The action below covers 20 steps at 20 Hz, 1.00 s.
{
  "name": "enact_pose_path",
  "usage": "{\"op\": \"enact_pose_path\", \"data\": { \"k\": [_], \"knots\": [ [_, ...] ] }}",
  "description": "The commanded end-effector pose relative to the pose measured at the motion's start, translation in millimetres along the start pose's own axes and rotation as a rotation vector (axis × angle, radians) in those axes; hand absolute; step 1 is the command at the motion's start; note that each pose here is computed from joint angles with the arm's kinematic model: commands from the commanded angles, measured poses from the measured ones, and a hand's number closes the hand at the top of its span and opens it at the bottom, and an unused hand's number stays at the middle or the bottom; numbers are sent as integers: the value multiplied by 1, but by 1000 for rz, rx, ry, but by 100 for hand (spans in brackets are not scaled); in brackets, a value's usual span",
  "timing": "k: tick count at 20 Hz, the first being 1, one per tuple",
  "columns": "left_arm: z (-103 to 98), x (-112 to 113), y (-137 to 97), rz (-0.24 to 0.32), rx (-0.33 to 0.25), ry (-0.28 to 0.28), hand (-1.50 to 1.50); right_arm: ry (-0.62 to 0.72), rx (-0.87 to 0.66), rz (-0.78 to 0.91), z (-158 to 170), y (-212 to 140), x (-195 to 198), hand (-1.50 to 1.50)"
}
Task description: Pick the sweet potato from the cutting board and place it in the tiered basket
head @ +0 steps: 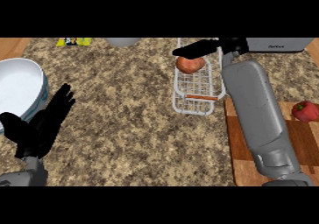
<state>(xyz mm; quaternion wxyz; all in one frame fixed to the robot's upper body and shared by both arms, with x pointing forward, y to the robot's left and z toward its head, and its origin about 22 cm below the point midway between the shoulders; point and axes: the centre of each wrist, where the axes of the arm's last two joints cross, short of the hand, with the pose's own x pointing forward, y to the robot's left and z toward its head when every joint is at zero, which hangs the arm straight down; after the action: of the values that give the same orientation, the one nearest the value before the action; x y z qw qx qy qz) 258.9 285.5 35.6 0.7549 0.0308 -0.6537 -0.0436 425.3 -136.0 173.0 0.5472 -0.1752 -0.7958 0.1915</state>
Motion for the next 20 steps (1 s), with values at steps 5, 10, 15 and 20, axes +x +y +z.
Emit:
{"op": "enact_pose_path", "data": {
  "k": [5,10,15,20],
  "knots": [
    [6,-11,2,1,9,3,0,64,-190,-335,-8,-60,-13,-150],
    [2,-8,1,11,-5,0,0,84,-297,-389,-13,-121,-9,-150],
    [2,-9,5,-2,-10,15,0,96,-424,-376,4,-181,-36,-150],
    [12,-20,1,0,1,1,0,114,-457,-363,48,-260,-80,-150]
  ]
}}
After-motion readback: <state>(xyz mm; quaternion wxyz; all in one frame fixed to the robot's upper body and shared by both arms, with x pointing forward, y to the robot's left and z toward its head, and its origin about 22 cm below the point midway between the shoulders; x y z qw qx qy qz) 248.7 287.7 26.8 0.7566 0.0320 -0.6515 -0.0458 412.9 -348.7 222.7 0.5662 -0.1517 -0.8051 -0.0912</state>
